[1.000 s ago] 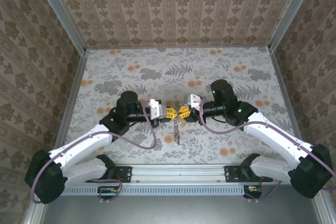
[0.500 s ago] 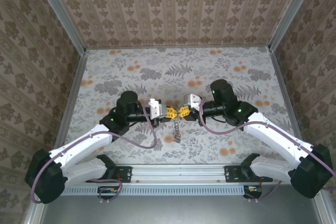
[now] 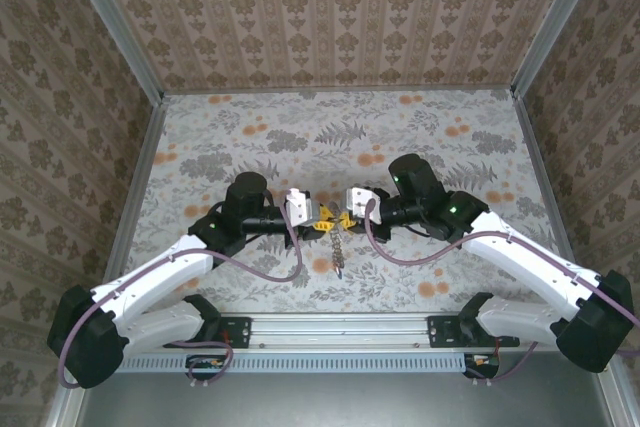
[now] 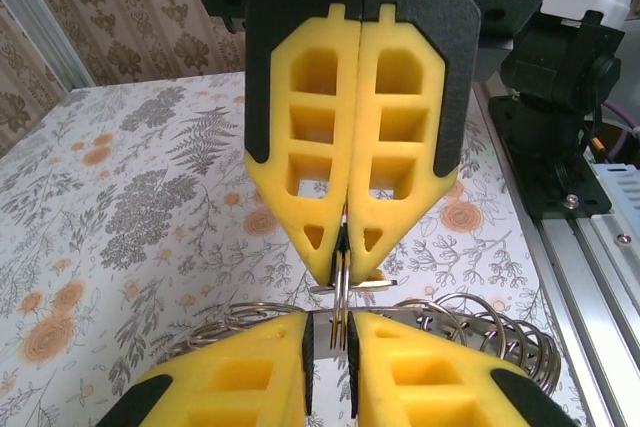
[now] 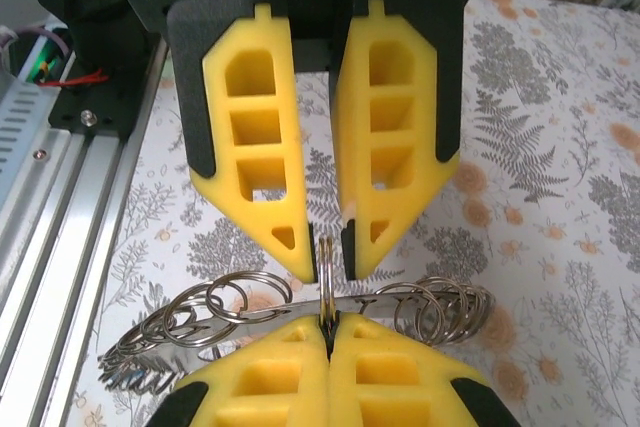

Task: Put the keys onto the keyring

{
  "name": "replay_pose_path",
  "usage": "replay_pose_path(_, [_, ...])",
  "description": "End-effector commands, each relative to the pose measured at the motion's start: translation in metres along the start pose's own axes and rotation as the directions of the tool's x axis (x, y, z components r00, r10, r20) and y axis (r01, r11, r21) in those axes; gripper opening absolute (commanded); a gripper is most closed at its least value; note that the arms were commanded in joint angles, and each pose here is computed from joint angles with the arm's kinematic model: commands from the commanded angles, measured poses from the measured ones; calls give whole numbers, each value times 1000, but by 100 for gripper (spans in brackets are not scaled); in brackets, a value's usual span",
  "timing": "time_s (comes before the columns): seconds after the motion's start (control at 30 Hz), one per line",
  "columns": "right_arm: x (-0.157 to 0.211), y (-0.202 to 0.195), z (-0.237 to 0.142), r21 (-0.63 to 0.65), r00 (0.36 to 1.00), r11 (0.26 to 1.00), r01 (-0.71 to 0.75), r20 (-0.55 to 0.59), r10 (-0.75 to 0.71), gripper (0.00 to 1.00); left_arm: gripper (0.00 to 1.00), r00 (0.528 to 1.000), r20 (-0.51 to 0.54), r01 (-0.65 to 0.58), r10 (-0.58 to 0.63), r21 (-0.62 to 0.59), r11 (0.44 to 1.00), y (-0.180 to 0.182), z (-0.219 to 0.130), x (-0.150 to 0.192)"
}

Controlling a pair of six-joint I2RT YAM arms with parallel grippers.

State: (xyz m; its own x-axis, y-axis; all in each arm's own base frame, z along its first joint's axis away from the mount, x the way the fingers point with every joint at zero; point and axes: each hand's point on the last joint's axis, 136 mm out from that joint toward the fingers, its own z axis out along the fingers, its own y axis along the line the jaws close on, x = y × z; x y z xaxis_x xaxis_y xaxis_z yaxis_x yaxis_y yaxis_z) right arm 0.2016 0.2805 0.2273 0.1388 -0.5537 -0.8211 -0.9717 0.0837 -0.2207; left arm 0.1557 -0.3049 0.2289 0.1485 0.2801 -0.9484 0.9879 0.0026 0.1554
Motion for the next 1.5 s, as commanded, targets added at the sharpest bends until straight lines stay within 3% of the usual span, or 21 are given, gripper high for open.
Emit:
replay_pose_path(0.0, [-11,-7,-4,30,999,998,47,-10,-47,0,18,1000,8,-21,21,-7,1000,4,0,-9])
replay_pose_path(0.37, [-18,-8,3,34,997,996,78,-18,-78,0,17,1000,27,-7,6,37,999,-1,4,-12])
replay_pose_path(0.47, [-24,-7,2,29,997,996,81,5,-81,0,11,1000,20,-5,5,28,1000,1,5,-11])
replay_pose_path(0.5, [-26,-6,2,16,997,997,81,11,-81,0,0,1000,19,-6,6,11,1000,4,5,-13])
replay_pose_path(0.6, [-24,4,1,-54,998,997,59,3,-59,0,0,998,58,-26,26,-6,1000,6,2,-25])
replay_pose_path(0.83, [-19,10,-22,-85,999,996,-33,35,36,21,0,985,158,-67,62,27,997,1,1,-45])
replay_pose_path(1.17, [-7,11,-29,-79,996,994,-80,31,83,22,0,971,228,-83,72,39,996,2,3,-59])
replay_pose_path(1.27, [-8,11,-31,-80,995,993,-90,40,94,11,0,970,233,-88,71,64,994,-1,5,-59])
replay_pose_path(1.47, [-16,1,-42,-29,989,994,-106,99,108,25,0,969,234,-101,81,76,992,-5,6,-59])
